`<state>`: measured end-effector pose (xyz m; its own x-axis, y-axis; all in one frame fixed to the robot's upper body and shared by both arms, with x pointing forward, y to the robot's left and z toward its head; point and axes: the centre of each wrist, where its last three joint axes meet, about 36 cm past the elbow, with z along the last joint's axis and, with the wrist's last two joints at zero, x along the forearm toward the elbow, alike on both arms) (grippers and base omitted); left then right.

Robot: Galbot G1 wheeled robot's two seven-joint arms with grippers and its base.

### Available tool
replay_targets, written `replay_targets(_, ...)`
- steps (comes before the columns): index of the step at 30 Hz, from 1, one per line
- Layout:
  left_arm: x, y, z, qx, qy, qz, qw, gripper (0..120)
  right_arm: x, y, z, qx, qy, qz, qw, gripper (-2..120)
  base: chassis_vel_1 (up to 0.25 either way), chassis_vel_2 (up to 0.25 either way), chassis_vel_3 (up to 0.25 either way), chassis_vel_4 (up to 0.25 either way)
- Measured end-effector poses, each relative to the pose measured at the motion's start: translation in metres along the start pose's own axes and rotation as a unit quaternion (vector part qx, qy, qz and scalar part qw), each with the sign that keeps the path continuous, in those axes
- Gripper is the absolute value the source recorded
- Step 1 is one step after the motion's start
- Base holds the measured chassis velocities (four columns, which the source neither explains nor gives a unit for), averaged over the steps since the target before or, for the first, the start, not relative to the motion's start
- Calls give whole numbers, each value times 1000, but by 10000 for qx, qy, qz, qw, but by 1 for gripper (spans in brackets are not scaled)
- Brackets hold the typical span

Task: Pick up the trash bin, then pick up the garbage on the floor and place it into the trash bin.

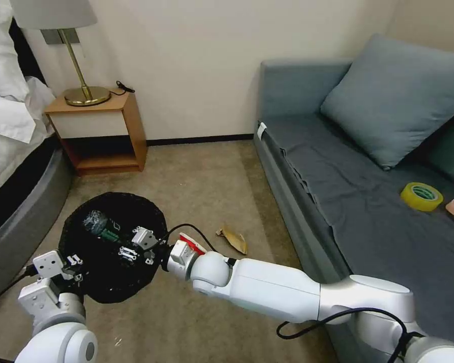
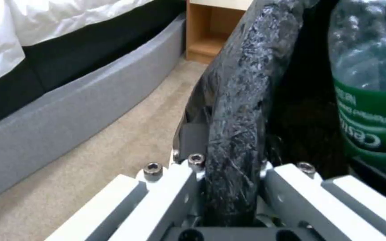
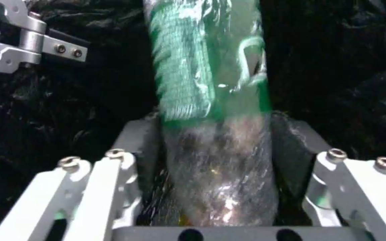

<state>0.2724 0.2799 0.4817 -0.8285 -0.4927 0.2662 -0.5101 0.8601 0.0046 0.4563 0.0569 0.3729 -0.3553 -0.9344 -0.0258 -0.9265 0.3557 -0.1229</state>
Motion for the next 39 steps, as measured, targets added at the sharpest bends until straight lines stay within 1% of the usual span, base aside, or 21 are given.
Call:
replay_targets(2, 0, 0, 0, 2, 1, 1, 10000, 2, 1, -1, 0, 18, 3, 4, 10000, 70, 0, 0, 0, 0)
replay_targets(3, 0, 0, 0, 3, 1, 0, 10000, 2, 1, -1, 0, 22, 4, 7, 10000, 73, 0, 0, 0, 0)
replay_targets(4, 0, 0, 0, 3, 1, 0, 10000, 2, 1, -1, 0, 22, 4, 7, 10000, 73, 0, 0, 0, 0)
replay_targets(6, 0, 0, 0, 1, 0, 0, 10000, 2, 1, -2, 0, 38, 2, 8, 10000, 84, 0, 0, 0, 0)
replay_targets(8, 0, 0, 0, 1, 0, 0, 10000, 2, 1, -2, 0, 40, 1, 8, 10000, 85, 0, 0, 0, 0)
replay_targets(10, 0, 0, 0, 2, -1, -3, 10000, 2, 1, -3, -1, 61, -7, 18, 10000, 96, 0, 0, 0, 0)
replay_targets(11, 0, 0, 0, 2, -2, -3, 10000, 2, 1, -4, -2, 67, -11, 23, 10000, 98, 0, 0, 0, 0)
replay_targets(15, 0, 0, 1, 2, -2, -8, 10000, 2, 1, -8, -6, 113, -73, 79, 9999, 100, 0, 0, 0, 0)
replay_targets(29, -1, 1, 1, 10, -5, -28, 10000, 2, 5, -35, -35, 326, -410, 345, 9980, 100, 0, 0, 0, 0)
replay_targets(33, -2, 2, 0, 23, -20, -40, 10000, 2, 17, -52, -54, 348, -632, 640, 9953, 100, 0, 0, 0, 0)
replay_targets(34, -2, 2, 0, 23, -20, -40, 10000, 2, 17, -52, -54, 348, -632, 640, 9953, 100, 0, 0, 0, 0)
replay_targets(38, -4, 5, -1, 57, -30, -76, 10000, 2, 40, -59, -77, 158, -855, 1035, 9908, 100, 0, 0, 0, 0)
replay_targets(39, -4, 5, -1, 57, -30, -76, 10000, 2, 40, -59, -77, 158, -855, 1035, 9908, 100, 0, 0, 0, 0)
